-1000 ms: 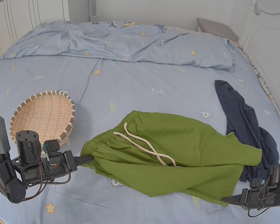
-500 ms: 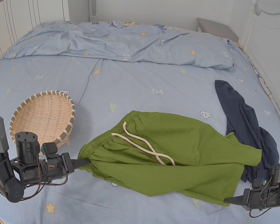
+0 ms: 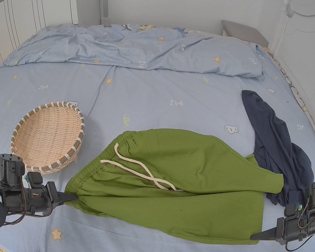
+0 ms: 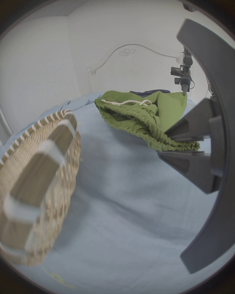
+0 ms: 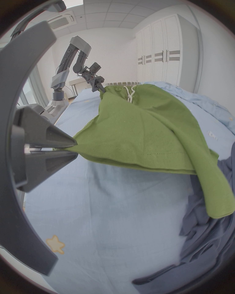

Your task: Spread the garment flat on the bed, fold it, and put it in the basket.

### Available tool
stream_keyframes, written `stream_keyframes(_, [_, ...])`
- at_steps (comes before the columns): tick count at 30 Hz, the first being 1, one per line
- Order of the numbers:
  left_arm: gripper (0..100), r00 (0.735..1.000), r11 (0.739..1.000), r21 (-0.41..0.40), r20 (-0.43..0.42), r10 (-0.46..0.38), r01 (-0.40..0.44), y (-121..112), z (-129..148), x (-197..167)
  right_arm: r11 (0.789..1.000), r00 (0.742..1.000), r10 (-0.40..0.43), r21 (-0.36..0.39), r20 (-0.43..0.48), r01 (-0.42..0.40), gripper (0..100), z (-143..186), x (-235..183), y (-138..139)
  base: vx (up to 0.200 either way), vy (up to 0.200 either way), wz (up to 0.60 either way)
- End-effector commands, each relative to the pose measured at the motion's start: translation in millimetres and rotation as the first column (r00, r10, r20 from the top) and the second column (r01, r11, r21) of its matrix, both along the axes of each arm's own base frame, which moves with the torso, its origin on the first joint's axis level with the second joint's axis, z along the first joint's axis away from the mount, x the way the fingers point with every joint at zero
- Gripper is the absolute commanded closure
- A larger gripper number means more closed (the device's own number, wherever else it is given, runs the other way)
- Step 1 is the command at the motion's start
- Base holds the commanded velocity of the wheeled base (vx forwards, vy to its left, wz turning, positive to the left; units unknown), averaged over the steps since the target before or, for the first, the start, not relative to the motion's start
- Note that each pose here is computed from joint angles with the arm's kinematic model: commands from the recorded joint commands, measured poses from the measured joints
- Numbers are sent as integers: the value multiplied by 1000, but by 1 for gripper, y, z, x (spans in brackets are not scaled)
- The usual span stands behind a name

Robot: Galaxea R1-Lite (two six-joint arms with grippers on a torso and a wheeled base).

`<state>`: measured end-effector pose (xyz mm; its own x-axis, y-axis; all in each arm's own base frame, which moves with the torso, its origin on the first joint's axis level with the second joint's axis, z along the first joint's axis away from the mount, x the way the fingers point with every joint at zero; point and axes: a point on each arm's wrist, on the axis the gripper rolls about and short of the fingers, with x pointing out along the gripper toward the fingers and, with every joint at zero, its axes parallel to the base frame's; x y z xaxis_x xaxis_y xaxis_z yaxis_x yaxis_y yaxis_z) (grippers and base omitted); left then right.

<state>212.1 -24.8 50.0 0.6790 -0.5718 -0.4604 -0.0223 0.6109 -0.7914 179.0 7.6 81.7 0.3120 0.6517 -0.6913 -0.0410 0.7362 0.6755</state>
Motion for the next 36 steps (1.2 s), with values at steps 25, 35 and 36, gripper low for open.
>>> stream_keyframes(25, [100, 947, 980, 139, -308, -94, 143, 12, 18, -68, 986, 986, 139, -75, -94, -146, 100, -15, -35, 5, 0, 0, 0])
stream_keyframes(35, [100, 926, 978, 132, -363, -106, 164, 10, 9, -75, 977, 965, 131, -138, -225, -165, 100, -36, -27, 5, 0, 0, 0])
stream_keyframes(36, [100, 926, 978, 132, -363, -106, 164, 10, 9, -75, 977, 965, 131, -138, -225, -165, 100, -36, -27, 5, 0, 0, 0])
